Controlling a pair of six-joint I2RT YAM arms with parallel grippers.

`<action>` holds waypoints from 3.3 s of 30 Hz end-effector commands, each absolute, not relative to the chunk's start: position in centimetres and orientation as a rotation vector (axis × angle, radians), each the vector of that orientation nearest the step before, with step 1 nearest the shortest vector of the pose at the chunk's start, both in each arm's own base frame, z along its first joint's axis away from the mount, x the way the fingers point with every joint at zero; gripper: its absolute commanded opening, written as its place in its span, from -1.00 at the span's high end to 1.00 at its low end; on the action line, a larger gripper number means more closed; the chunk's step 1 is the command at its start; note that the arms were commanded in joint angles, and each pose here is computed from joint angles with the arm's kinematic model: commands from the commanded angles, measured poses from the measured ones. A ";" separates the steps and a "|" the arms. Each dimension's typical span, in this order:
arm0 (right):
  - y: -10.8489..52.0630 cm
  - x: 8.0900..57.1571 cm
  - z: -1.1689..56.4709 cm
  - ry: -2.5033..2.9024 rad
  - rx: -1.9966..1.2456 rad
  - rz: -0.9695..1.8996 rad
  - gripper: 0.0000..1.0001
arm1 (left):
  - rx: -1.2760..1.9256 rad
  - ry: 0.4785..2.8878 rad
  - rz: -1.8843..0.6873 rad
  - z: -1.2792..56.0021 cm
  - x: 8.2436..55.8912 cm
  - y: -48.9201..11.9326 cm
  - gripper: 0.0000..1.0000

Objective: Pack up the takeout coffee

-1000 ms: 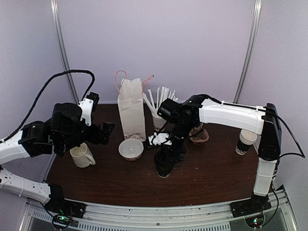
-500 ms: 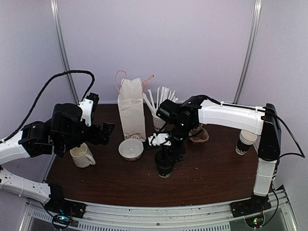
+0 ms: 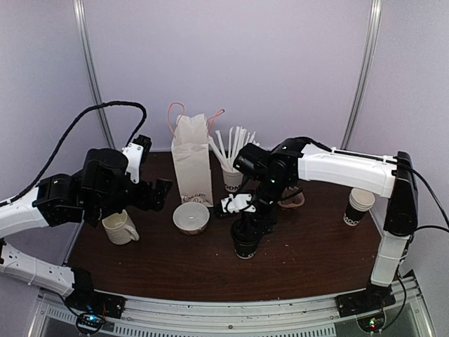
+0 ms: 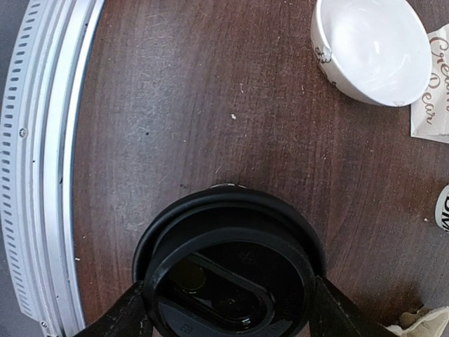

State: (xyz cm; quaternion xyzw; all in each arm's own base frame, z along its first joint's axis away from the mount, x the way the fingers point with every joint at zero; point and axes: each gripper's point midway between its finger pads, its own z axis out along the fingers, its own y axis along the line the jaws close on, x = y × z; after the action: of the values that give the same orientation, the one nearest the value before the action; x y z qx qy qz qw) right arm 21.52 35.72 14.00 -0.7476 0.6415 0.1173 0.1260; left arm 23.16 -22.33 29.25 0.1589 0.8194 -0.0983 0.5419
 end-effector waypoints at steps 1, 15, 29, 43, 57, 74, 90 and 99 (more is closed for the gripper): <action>32.3 20.7 17.4 1.901 -2.137 0.316 -0.41 | 0.369 1.904 -0.280 31.2 23.5 -23.1 -0.91; 12.2 25.9 17.9 2.423 -1.474 0.117 -0.39 | 0.420 1.893 -0.293 30.4 24.1 -25.3 -0.89; 3.9 26.6 14.3 2.614 -1.099 0.152 -0.38 | 0.476 1.882 -0.271 30.6 24.5 -26.4 -0.89; 4.5 25.8 13.5 2.609 -1.106 0.208 -0.74 | 0.501 1.870 -0.283 32.4 24.2 -26.5 -0.89; 7.9 25.8 20.3 2.376 -0.990 0.381 -0.97 | 0.173 1.968 -0.090 41.4 33.1 -19.6 -0.72; 10.0 26.8 20.4 2.247 -0.825 0.533 -0.90 | 0.056 2.166 -0.086 35.5 46.3 -22.9 -0.71; 10.2 26.4 20.0 2.234 -0.835 0.546 -0.87 | 0.049 2.286 -0.139 29.2 49.9 -23.9 0.04; 10.2 26.5 19.9 2.238 -0.834 0.549 -0.86 | 0.067 2.259 -0.147 30.0 50.2 -24.1 0.69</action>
State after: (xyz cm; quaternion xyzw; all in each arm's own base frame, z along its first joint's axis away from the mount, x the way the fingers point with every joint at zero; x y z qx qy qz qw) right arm 26.34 10.03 19.93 -0.3216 0.8622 0.2035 0.3343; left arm 49.44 -23.91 27.54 0.0281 0.9179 -0.0411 0.3936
